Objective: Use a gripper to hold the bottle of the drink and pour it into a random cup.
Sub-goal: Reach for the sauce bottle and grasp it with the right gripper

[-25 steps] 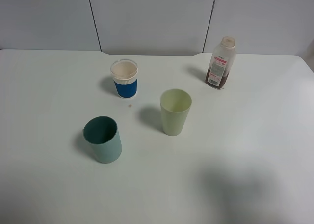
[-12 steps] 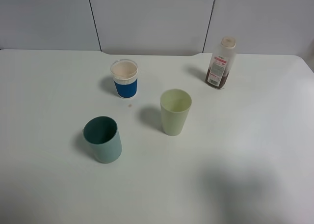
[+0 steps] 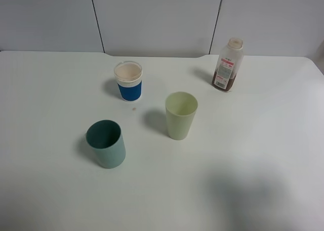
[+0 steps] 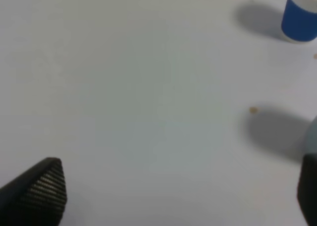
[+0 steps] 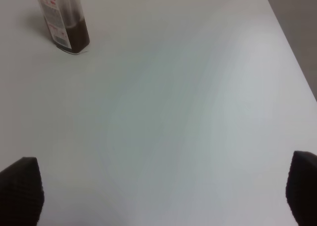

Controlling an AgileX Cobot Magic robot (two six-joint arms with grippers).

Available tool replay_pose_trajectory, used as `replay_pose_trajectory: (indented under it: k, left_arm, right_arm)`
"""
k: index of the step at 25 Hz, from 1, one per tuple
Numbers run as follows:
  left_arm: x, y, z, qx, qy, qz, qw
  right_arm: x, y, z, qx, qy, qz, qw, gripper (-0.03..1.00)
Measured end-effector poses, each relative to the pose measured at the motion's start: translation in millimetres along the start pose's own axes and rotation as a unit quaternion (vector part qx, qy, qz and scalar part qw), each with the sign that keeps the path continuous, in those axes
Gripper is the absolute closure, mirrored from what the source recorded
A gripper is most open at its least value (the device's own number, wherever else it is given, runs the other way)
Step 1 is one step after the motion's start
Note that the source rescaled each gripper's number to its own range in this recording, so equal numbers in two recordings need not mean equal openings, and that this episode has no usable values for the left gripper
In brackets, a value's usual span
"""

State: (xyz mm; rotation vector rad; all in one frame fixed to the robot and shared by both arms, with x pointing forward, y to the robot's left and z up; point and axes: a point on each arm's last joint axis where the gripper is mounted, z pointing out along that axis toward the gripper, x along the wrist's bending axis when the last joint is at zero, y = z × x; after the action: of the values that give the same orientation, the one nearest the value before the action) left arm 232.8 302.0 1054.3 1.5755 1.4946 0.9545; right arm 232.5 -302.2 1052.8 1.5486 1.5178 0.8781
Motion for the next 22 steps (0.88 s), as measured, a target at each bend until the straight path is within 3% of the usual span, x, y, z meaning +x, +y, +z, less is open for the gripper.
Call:
replay_pose_trajectory:
  k: [22]
  left_arm:
    - [0.0,0.0,0.0,0.0,0.0,0.0,1.0]
  right_arm:
    - [0.0,0.0,0.0,0.0,0.0,0.0,1.0,-0.03]
